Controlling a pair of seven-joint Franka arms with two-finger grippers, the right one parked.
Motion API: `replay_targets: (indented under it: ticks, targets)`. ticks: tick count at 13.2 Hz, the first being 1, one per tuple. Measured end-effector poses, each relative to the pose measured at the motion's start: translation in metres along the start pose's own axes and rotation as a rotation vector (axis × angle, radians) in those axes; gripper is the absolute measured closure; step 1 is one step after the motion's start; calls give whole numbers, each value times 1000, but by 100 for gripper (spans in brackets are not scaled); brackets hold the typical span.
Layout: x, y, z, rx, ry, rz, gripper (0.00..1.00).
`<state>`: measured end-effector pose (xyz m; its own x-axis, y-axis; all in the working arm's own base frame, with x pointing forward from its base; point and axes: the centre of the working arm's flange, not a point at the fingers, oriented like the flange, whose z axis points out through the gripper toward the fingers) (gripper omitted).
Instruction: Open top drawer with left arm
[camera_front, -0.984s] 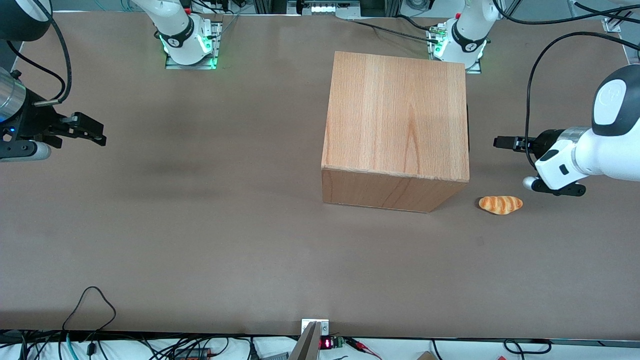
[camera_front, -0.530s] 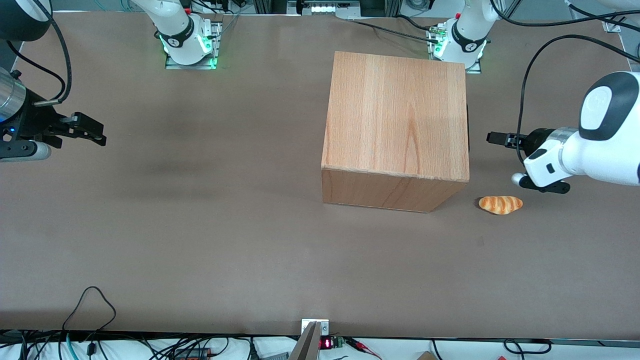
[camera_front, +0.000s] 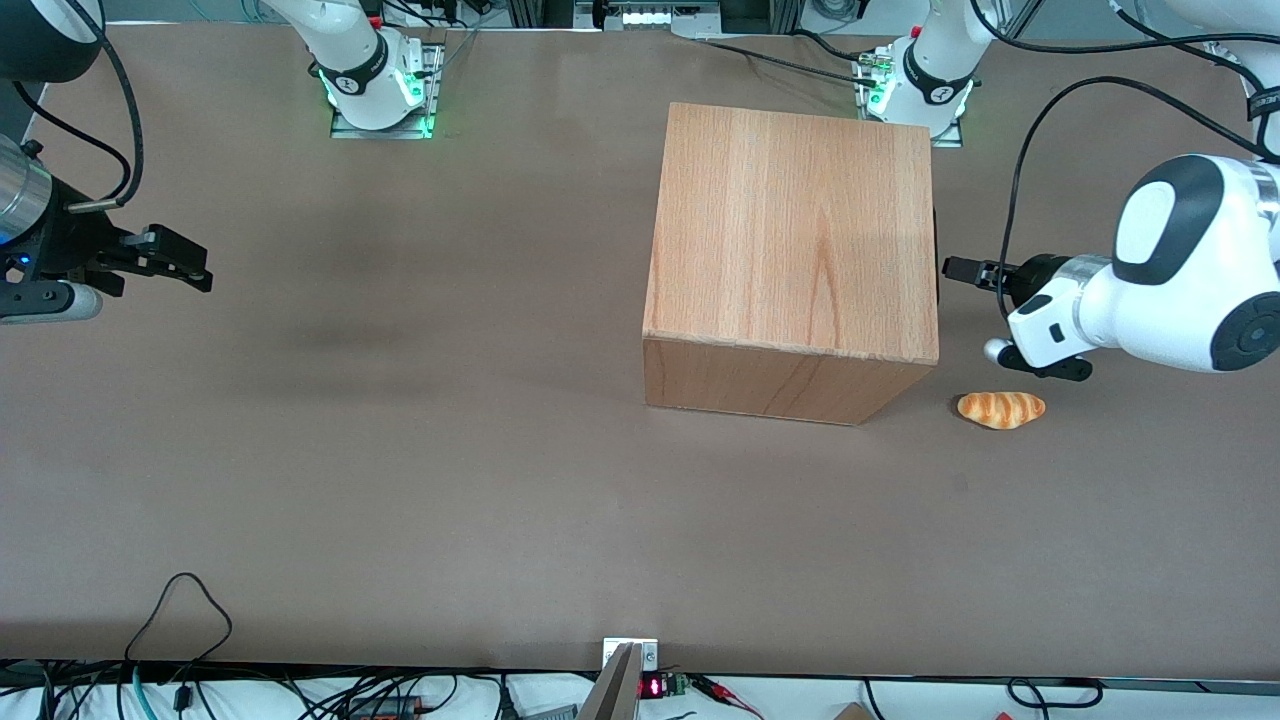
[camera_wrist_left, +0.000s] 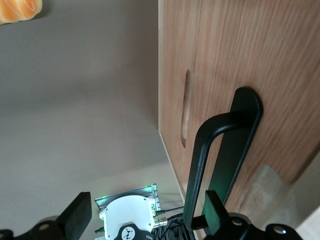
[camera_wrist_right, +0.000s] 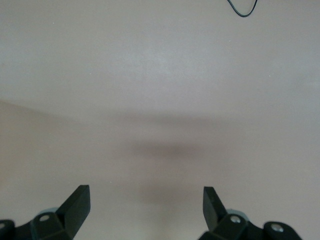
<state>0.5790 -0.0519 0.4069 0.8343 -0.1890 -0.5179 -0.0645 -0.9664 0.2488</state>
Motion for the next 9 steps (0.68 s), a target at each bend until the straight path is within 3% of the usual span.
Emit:
replay_targets:
  ticks: [9]
  targets:
    - [3, 0, 30, -4, 2, -5, 0]
